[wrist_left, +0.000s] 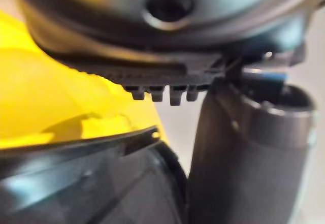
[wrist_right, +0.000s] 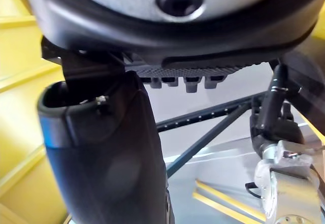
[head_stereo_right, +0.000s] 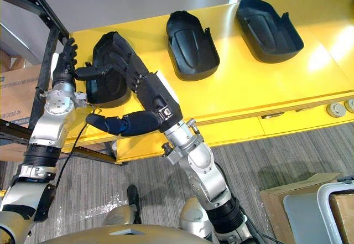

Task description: Walk over and take three plastic housings, then place them on the shelf

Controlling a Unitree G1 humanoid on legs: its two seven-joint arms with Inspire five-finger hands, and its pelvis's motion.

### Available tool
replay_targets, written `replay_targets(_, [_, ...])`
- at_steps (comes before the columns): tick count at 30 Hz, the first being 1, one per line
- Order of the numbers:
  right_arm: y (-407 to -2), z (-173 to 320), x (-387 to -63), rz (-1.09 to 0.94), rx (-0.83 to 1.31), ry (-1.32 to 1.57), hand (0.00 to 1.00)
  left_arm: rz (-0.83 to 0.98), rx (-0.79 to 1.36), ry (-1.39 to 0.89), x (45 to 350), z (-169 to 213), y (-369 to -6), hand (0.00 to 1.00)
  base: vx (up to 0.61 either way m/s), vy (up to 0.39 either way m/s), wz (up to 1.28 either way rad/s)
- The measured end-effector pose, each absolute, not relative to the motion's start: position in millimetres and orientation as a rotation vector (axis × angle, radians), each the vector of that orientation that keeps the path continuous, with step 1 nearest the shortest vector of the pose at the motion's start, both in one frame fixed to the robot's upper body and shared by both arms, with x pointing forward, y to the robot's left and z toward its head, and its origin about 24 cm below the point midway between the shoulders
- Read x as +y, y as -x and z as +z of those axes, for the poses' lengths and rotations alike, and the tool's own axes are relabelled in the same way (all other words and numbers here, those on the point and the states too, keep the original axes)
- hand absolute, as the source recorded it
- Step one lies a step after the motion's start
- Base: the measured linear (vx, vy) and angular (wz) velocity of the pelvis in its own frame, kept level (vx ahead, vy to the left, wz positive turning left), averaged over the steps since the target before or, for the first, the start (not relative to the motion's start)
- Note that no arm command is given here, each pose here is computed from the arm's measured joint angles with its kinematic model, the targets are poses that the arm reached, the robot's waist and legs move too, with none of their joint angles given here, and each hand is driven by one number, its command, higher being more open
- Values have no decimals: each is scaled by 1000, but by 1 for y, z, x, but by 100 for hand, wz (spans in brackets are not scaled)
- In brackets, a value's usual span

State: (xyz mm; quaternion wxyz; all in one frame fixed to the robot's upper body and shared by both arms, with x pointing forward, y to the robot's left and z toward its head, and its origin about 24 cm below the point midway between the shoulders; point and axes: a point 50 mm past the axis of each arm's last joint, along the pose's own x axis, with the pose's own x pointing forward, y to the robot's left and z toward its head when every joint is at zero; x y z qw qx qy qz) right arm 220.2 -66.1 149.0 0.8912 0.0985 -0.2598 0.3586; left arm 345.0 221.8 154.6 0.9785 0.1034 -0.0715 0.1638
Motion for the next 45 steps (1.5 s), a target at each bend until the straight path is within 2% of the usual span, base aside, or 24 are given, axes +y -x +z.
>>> replay_targets(4, [-218, 144, -67, 735, -519, -207, 100, 384, -299, -124, 224, 182, -334, 100, -4, -1, 1])
replay_targets(9, [-214, 136, -64, 720, -504, -116, 100, 345, -585, -28, 216, 224, -305, 100, 0, 0, 8])
replay_targets(13, [-215, 132, -63, 670, -512, 40, 100, 189, -790, 46, 201, 252, -276, 100, -9, 0, 6])
replay_targets(18, [-223, 121, -77, 535, -481, 167, 100, -91, -809, 22, 176, 230, -234, 100, -19, 2, 9])
replay_targets(21, [-229, 115, -93, 456, -470, 242, 100, -165, -739, 47, 168, 205, -224, 100, -56, -3, 20])
replay_targets(24, [-234, 118, -113, 383, -491, 293, 100, -157, -676, 34, 168, 183, -216, 100, -28, -7, 24])
replay_targets(27, [-236, 126, -121, 324, -549, 367, 100, -145, -681, 18, 167, 177, -211, 100, 2, -11, 11])
replay_targets(31, [-241, 138, -116, 276, -678, 533, 100, -84, -795, 8, 163, 183, -203, 100, 1, -7, 5])
replay_targets(36, [-247, 141, -110, 257, -742, 646, 100, -49, -914, 57, 165, 190, -194, 100, -20, -12, 5])
replay_targets(45, [-262, 148, -112, 250, -770, 725, 100, -102, -910, 79, 164, 189, -193, 100, 1, -16, 7])
